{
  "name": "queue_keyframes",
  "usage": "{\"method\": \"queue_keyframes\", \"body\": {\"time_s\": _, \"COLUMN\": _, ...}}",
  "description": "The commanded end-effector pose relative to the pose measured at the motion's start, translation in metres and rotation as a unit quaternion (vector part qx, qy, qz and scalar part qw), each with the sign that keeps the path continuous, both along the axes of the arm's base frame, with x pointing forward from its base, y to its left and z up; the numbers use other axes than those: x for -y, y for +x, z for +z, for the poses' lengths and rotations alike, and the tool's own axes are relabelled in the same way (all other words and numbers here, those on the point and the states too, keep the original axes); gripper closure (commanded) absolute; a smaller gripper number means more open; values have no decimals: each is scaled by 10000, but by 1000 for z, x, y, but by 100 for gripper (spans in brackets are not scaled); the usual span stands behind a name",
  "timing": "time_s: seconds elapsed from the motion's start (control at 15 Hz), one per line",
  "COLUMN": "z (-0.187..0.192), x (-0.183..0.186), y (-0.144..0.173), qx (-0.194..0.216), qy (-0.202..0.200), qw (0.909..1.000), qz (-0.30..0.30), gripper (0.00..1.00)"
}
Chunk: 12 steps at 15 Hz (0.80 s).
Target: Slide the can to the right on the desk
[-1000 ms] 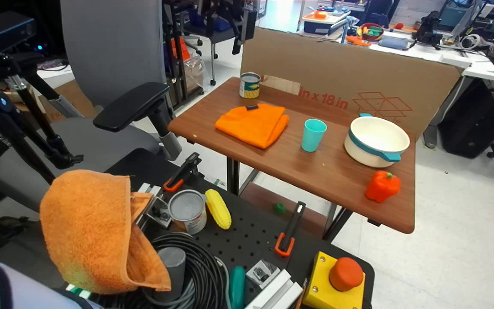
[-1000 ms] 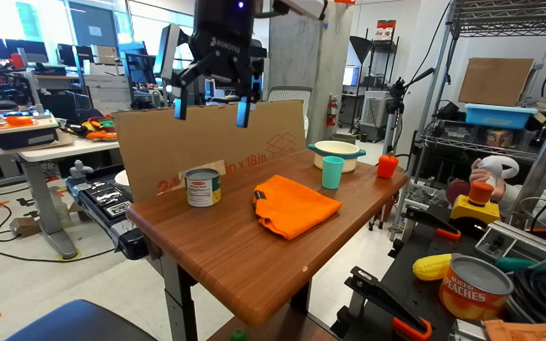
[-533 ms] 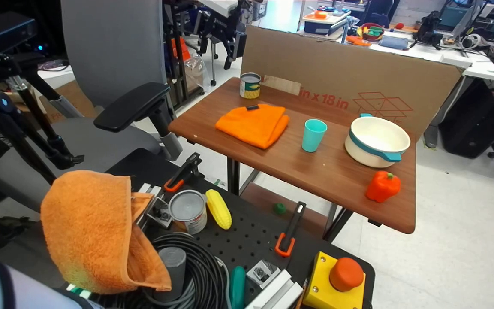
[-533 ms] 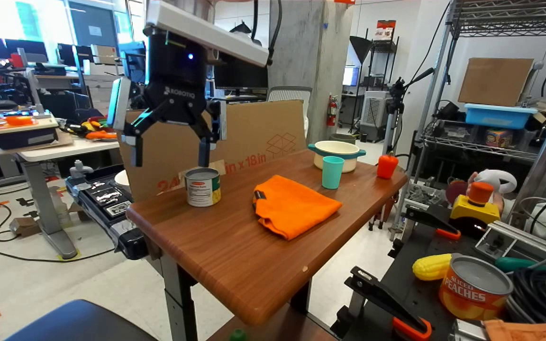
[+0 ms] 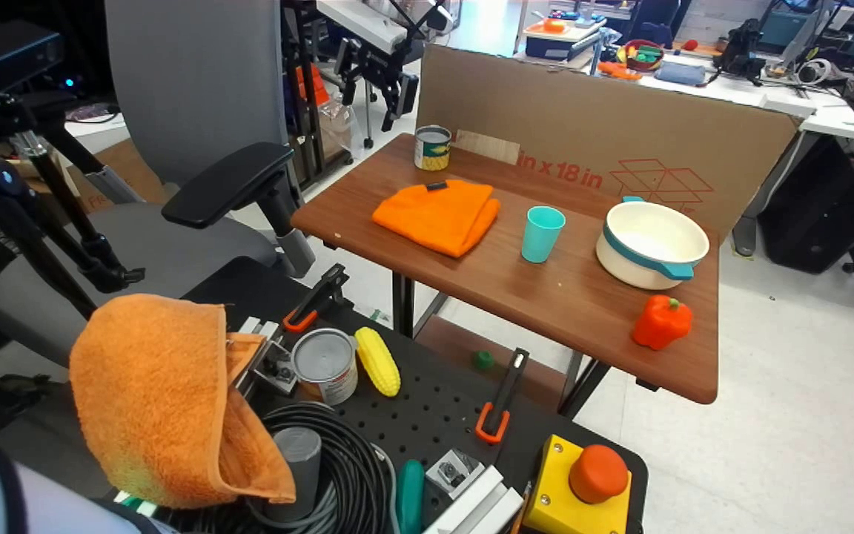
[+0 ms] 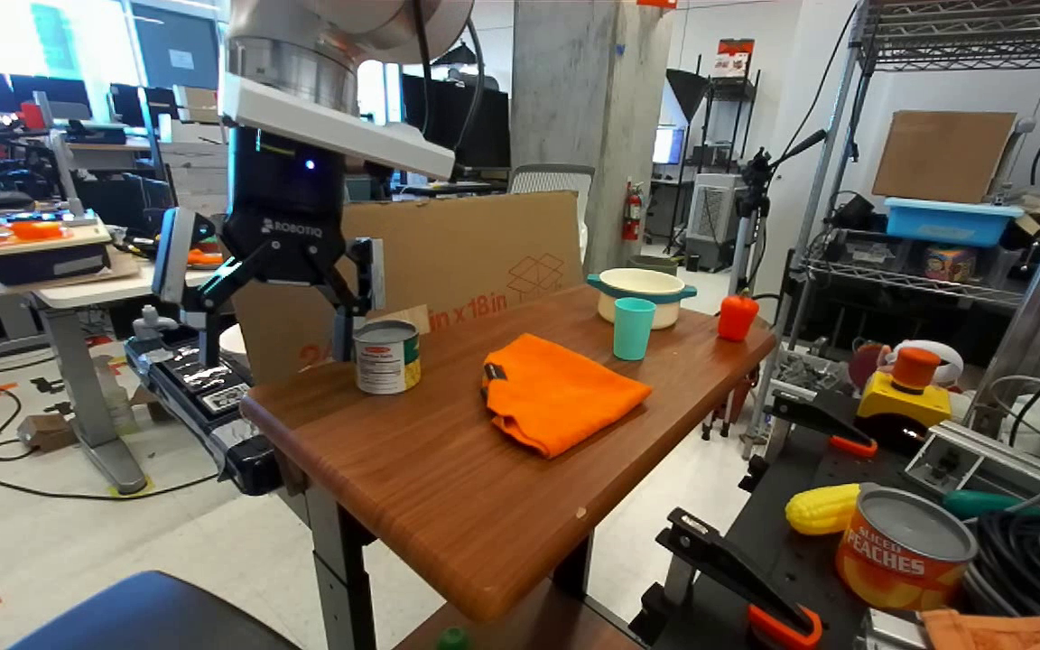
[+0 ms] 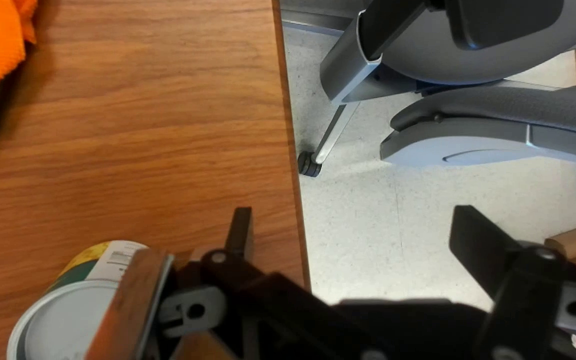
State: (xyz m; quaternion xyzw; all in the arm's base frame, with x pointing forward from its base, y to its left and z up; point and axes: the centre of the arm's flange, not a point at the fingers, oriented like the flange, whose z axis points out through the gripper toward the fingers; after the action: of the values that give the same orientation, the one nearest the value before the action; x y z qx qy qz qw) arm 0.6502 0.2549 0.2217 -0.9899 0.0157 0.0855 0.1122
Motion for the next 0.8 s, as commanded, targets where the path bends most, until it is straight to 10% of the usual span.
{"method": "queue_keyframes", "body": {"time_s": 0.0, "z": -6, "x": 13, "y": 31, "qx": -170, "qy": 125, "qw": 9998, "qz": -69, "gripper": 0}}
{"method": "queue_keyframes", "body": {"time_s": 0.73, "z": 15, "x": 200, "y": 59, "qx": 72, "qy": -753, "qw": 9895, "qz": -1232, "gripper": 0}}
